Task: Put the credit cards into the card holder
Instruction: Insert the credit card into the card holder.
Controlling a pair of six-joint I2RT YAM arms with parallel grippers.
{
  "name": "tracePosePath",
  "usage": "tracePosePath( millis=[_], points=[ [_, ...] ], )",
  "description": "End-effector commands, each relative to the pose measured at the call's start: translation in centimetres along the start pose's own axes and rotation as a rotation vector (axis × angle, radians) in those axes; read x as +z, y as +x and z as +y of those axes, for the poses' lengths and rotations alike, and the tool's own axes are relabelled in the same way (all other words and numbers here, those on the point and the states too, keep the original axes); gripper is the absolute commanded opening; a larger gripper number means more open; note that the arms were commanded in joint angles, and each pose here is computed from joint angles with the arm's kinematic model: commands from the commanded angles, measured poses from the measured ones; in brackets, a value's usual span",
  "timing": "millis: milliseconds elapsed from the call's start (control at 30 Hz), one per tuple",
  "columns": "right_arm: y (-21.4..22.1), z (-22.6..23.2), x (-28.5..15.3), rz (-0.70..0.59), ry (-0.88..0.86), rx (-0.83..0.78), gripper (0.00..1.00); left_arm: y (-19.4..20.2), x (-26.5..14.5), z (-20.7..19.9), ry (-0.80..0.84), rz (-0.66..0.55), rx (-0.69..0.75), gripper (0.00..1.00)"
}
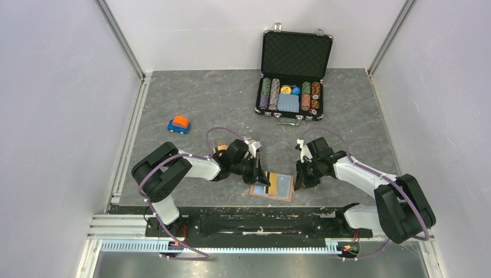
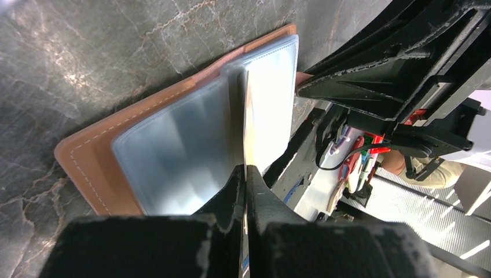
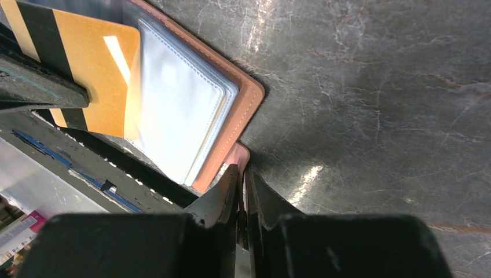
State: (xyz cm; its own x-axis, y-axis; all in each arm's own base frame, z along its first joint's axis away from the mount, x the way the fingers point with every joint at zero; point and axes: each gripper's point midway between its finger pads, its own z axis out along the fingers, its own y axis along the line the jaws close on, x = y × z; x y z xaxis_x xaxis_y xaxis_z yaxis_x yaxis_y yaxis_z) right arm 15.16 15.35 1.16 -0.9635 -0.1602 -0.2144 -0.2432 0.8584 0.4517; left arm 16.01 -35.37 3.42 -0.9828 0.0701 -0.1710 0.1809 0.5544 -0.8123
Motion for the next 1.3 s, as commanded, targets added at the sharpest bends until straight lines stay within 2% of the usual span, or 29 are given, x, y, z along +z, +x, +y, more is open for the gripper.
tracePosePath(
  millis=[0, 267, 633, 967, 1067, 1267],
  points=[
    [1.3, -0.9, 0.6, 0.045, 0.028, -0.004, 0.1, 0.9, -0.2, -0.3, -0.006, 0.009, -0.03, 0.02],
    [1.7, -0.9, 0.8, 0.048, 0.017, 0.0, 0.0, 1.1, -1.0, -0.6, -0.04, -0.003, -0.04, 0.02],
    [1.6, -0.8, 0.8, 0.047, 0.013, -0.004, 0.0, 1.6, -0.4, -0.5, -0.047, 0.027, -0.051, 0.02],
    [1.9, -1.0, 0.9, 0.049, 0.016, 0.002, 0.0, 1.5, -1.9, 1.1, -0.19, -0.024, -0.07, 0.02],
    [2.0, -1.0, 0.9, 0.051, 0.017, 0.001, 0.0, 1.8, -1.5, 0.8, -0.174, -0.005, -0.061, 0.02],
    [2.1, -1.1, 0.9, 0.05, 0.015, 0.001, 0.0, 2.3, 0.4, -1.3, -0.041, 0.064, -0.022, 0.02]
  ],
)
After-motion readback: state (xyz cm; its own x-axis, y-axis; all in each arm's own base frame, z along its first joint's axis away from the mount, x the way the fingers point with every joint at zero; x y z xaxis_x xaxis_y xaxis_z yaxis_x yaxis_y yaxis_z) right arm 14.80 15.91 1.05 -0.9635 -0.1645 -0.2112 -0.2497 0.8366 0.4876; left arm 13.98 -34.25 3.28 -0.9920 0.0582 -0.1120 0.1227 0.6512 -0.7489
